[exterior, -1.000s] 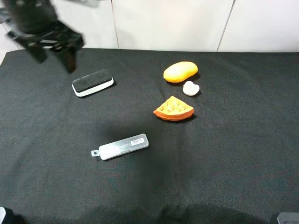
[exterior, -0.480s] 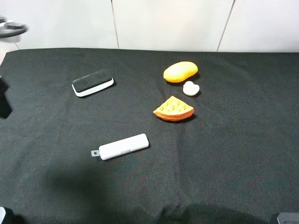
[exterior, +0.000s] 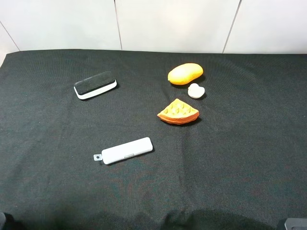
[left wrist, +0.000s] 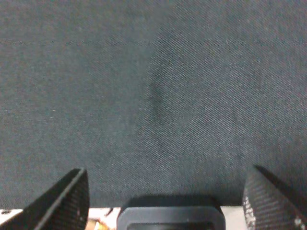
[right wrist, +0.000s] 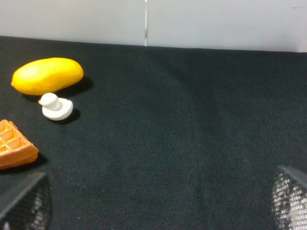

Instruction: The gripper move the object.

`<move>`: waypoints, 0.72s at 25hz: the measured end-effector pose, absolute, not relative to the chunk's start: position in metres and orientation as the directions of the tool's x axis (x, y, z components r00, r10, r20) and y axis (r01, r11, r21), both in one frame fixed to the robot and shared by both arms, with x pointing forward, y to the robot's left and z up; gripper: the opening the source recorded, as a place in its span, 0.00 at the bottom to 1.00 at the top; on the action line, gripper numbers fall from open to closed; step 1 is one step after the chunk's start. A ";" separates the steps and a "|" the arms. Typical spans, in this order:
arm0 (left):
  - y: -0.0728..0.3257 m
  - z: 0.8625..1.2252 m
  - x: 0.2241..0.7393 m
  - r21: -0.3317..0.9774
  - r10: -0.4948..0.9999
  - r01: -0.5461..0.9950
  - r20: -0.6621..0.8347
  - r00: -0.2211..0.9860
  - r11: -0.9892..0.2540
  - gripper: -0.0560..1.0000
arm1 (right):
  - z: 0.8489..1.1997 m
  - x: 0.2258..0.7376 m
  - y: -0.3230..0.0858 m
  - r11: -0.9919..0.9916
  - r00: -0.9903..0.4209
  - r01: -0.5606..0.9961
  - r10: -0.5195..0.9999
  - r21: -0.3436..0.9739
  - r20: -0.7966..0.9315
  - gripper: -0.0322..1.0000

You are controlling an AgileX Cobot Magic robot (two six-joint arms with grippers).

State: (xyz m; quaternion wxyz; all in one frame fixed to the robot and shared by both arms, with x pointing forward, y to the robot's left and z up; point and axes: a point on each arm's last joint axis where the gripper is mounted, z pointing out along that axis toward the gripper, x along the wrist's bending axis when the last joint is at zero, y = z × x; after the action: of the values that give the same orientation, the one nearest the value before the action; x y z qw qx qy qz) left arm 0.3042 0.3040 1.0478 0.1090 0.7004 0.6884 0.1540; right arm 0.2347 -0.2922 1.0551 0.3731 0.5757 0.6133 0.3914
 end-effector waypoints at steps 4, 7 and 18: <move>0.306 1.053 0.286 0.465 0.999 0.885 0.044 -0.026 0.003 0.72 | 1.055 0.235 -0.292 0.031 -0.059 0.414 0.998 0.910 -0.007 0.70; 0.307 1.049 0.275 0.506 0.998 0.862 0.040 -0.046 0.020 0.72 | 1.055 0.235 -0.292 0.031 -0.059 0.414 0.998 0.910 -0.007 0.70; 0.308 1.046 0.242 0.669 0.998 0.743 0.040 -0.053 0.013 0.72 | 1.055 0.235 -0.292 0.031 -0.059 0.414 0.998 0.910 -0.007 0.70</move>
State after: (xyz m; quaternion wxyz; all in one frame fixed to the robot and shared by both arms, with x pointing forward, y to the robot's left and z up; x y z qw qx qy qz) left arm 0.2419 0.3078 1.0461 0.2332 0.6474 0.6722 0.2731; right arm 0.2347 -0.2922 1.0551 0.3731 0.5757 0.6133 0.3914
